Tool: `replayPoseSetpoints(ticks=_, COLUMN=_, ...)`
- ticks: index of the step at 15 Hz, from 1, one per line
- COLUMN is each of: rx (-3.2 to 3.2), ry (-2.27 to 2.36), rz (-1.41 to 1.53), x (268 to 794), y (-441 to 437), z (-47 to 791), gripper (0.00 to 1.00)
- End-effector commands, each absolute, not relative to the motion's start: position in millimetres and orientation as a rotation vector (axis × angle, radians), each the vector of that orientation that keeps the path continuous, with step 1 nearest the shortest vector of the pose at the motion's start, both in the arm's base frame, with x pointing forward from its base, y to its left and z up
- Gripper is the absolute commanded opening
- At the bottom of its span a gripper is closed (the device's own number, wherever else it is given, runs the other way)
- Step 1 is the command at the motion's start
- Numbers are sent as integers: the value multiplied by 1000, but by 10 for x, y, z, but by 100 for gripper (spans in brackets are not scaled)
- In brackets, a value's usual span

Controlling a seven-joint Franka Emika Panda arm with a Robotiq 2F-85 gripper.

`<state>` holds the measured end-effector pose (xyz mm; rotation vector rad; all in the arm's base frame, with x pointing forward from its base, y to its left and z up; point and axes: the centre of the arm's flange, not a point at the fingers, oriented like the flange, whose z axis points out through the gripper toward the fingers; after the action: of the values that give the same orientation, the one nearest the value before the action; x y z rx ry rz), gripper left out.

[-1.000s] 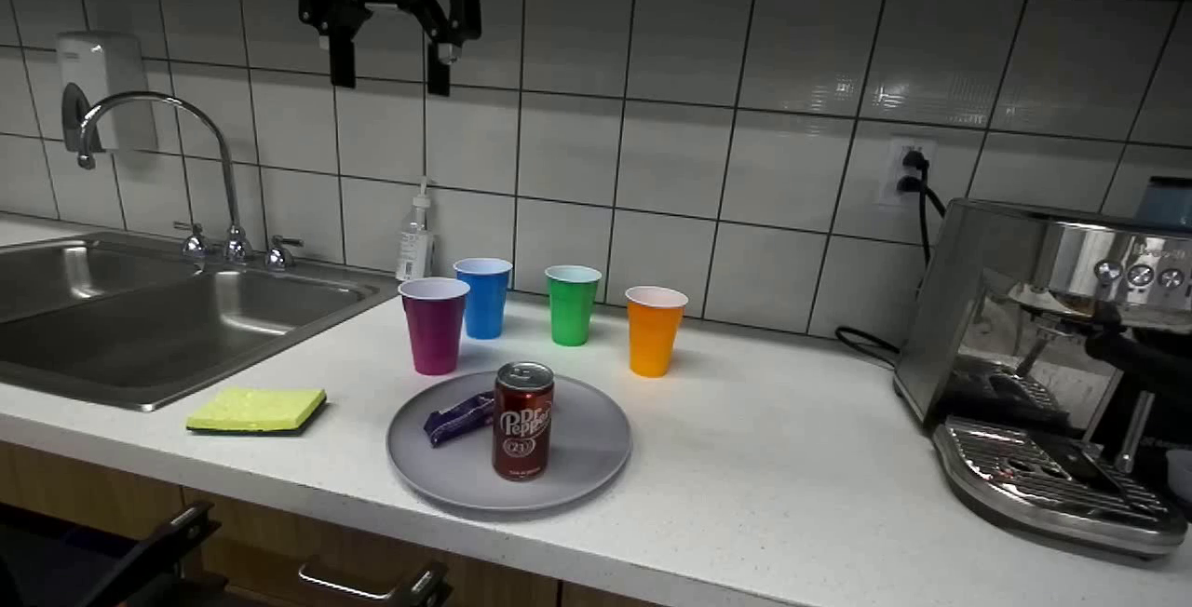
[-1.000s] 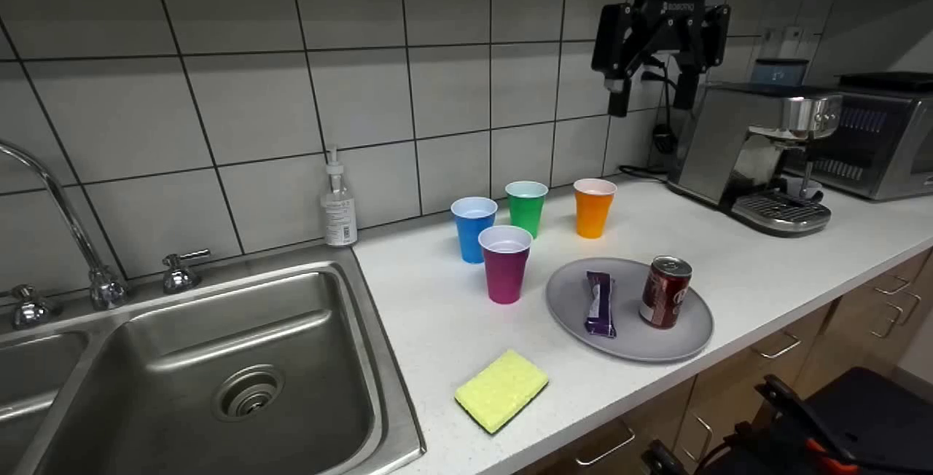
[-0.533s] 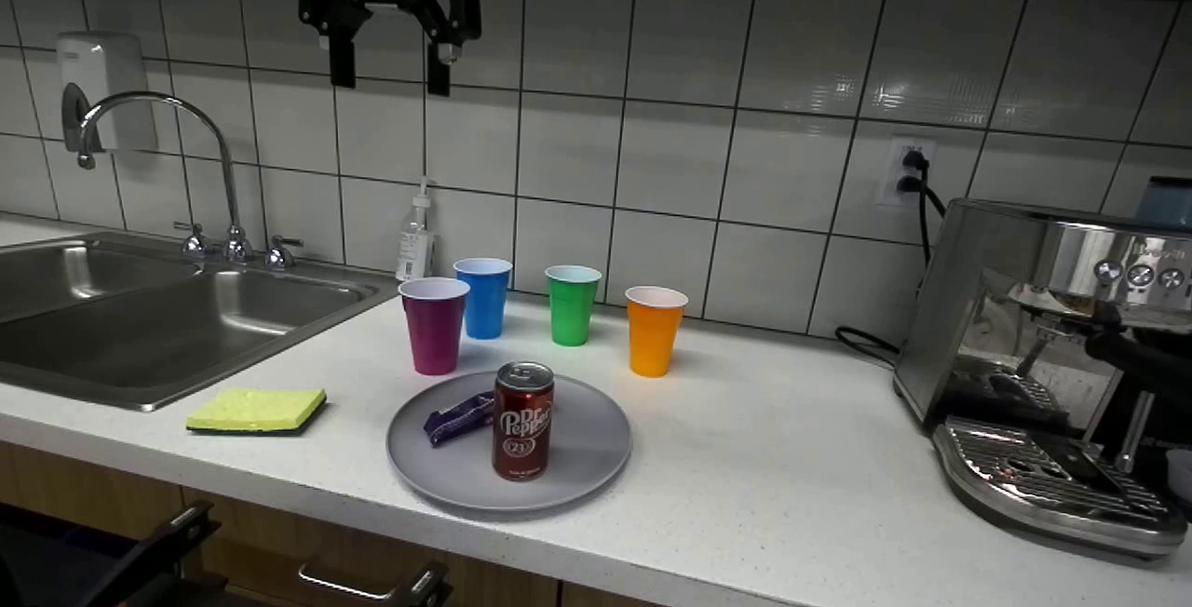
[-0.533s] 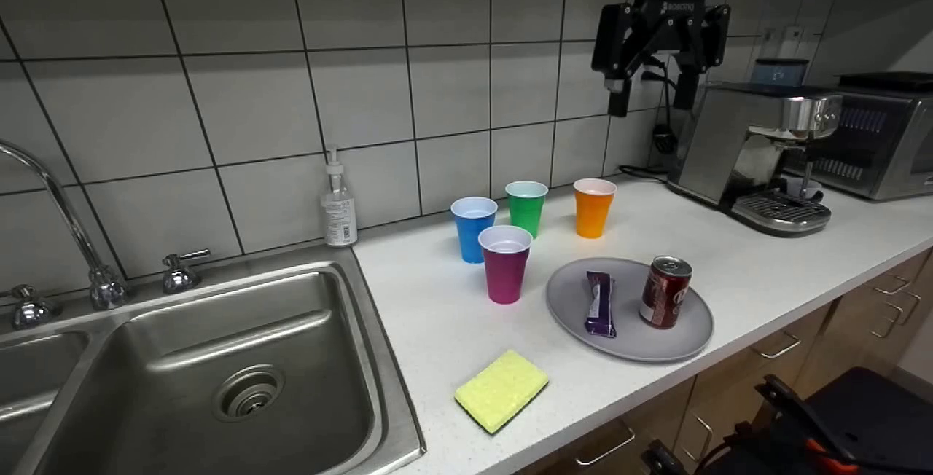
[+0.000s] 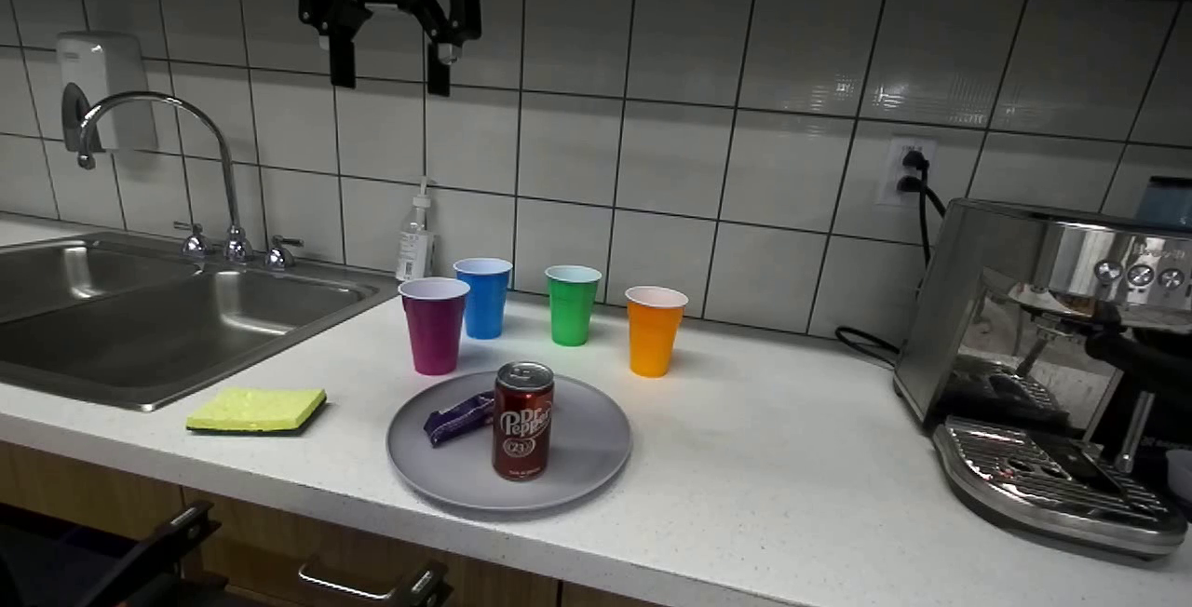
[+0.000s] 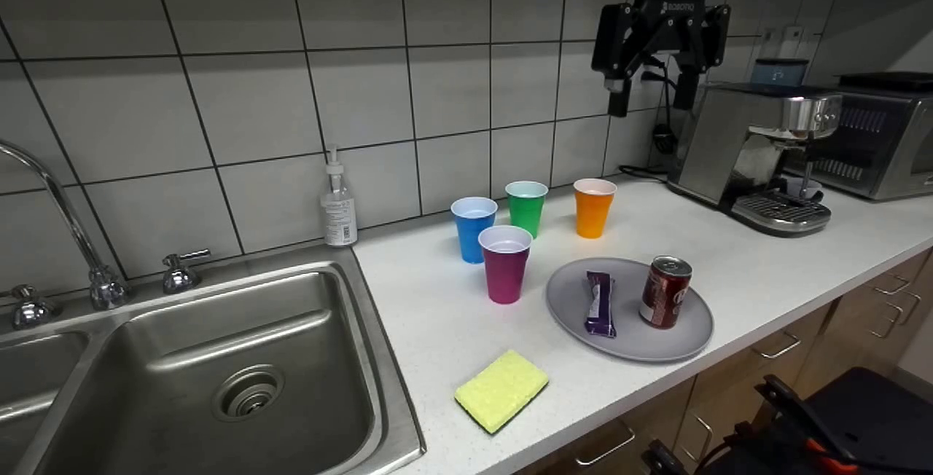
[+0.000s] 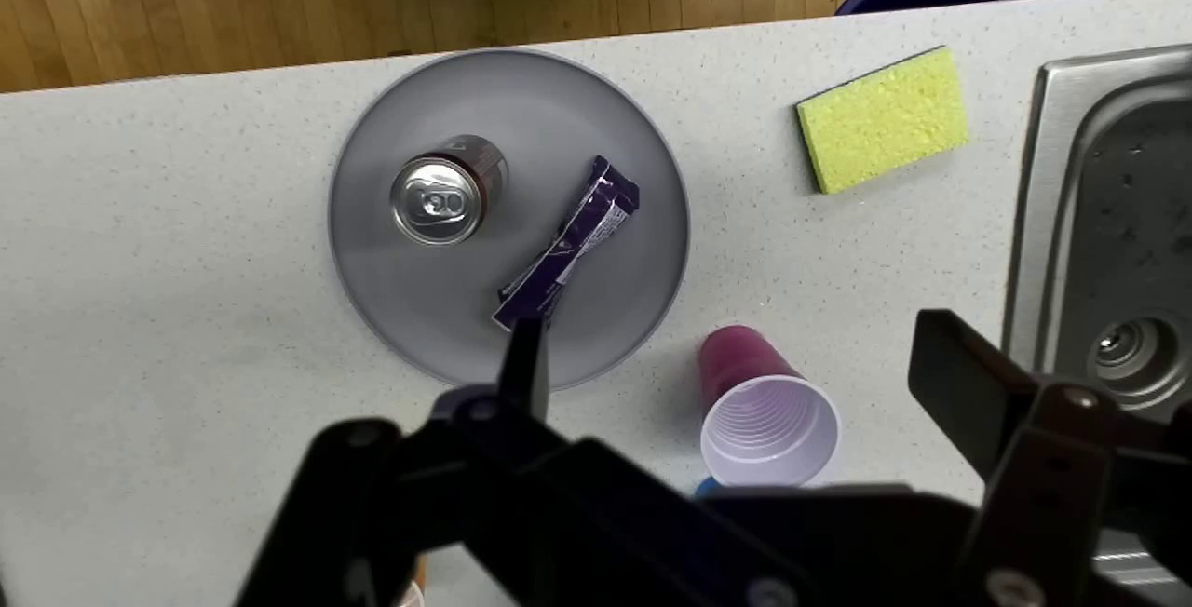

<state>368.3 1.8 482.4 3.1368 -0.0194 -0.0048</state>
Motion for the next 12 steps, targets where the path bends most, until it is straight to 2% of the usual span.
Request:
replayPoseSetpoints(ticks=1, rx=3137, ry=-19, rz=-5, x=3683, y=18, z=4824, gripper=100)
replayPoseSetpoints(ticks=12, rx=3119, ry=18, rz=48, x=3713, y=-13, z=4637, gripper=100)
